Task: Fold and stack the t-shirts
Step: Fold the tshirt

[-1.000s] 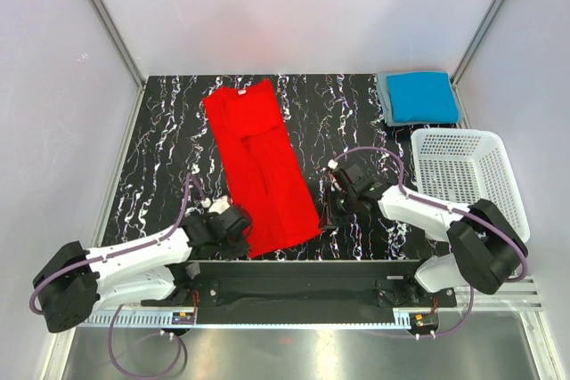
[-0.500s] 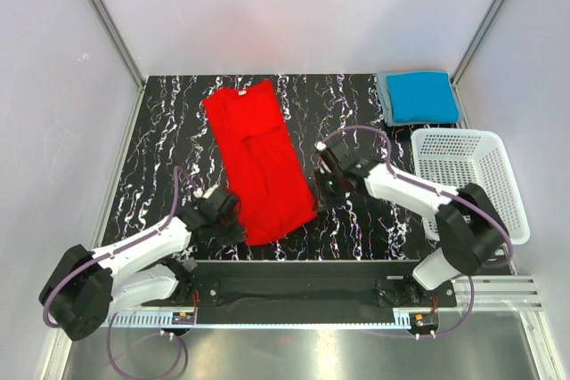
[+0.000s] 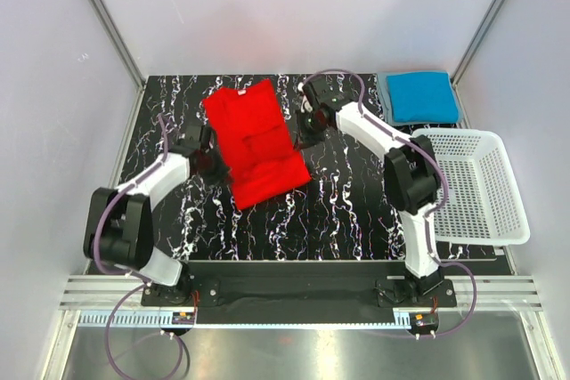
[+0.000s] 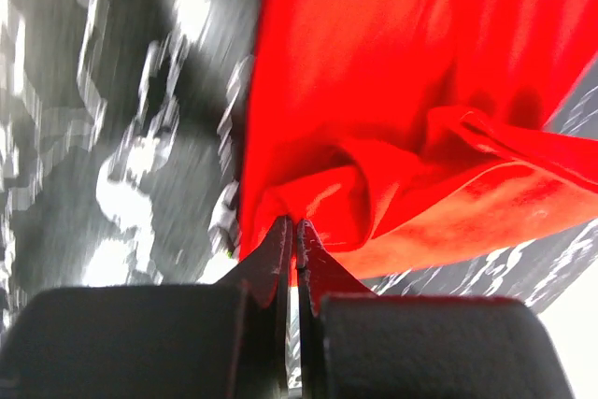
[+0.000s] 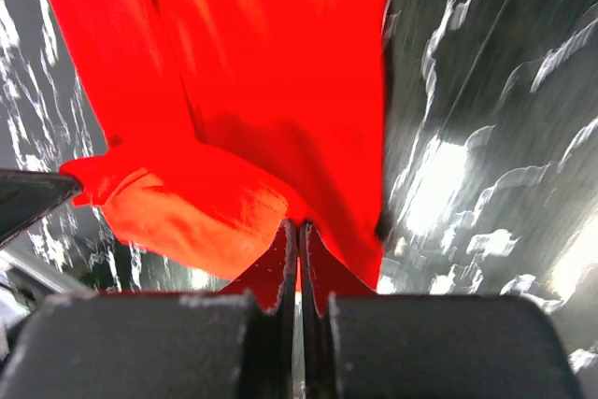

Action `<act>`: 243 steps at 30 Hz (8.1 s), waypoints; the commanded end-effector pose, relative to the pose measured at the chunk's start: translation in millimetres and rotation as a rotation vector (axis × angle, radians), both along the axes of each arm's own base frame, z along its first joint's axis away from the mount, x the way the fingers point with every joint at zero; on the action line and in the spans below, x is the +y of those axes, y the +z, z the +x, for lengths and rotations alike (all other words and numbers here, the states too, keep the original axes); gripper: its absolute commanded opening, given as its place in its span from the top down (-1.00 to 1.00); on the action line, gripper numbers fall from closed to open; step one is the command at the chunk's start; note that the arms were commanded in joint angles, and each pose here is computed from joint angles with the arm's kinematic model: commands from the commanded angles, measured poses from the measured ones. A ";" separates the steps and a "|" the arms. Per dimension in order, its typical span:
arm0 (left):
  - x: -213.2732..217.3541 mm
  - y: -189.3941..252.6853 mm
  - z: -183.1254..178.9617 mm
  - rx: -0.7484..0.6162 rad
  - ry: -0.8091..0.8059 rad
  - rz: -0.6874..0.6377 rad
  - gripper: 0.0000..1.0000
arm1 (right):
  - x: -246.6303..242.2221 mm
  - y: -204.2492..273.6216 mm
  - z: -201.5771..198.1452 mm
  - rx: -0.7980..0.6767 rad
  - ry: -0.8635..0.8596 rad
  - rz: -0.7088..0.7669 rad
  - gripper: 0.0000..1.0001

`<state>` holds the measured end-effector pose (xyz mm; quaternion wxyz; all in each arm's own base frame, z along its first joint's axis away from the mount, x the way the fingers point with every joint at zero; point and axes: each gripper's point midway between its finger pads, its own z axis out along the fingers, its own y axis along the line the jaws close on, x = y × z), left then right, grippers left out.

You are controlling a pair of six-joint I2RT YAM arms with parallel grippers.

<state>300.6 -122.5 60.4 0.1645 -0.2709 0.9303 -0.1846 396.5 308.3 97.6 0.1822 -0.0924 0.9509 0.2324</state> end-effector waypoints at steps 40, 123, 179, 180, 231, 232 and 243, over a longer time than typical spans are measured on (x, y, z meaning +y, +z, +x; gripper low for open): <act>64.2 7.0 170.3 -0.079 0.093 -0.090 0.37 | 50.4 -13.8 170.0 -0.284 0.046 0.317 0.65; 40.7 -42.8 48.1 -0.041 -0.130 0.008 1.00 | -4.7 -58.7 4.5 -0.102 0.209 0.167 0.92; -33.0 -21.4 230.0 -0.334 -0.341 -0.229 0.31 | -46.3 -47.7 56.9 -0.238 0.239 -0.031 0.21; -32.8 -22.5 230.2 -0.334 -0.340 -0.228 0.31 | -44.6 -48.7 57.3 -0.231 0.246 -0.021 0.20; -0.9 -59.8 229.8 -0.194 -0.240 -0.102 0.29 | -55.1 -37.4 63.3 -0.311 0.141 0.031 1.00; -0.7 -59.9 230.3 -0.195 -0.241 -0.100 0.29 | -55.0 -40.7 64.1 -0.304 0.140 0.028 1.00; -1.2 -60.3 231.8 -0.188 -0.249 -0.101 0.26 | -59.1 -62.0 69.6 -0.263 0.105 -0.006 1.00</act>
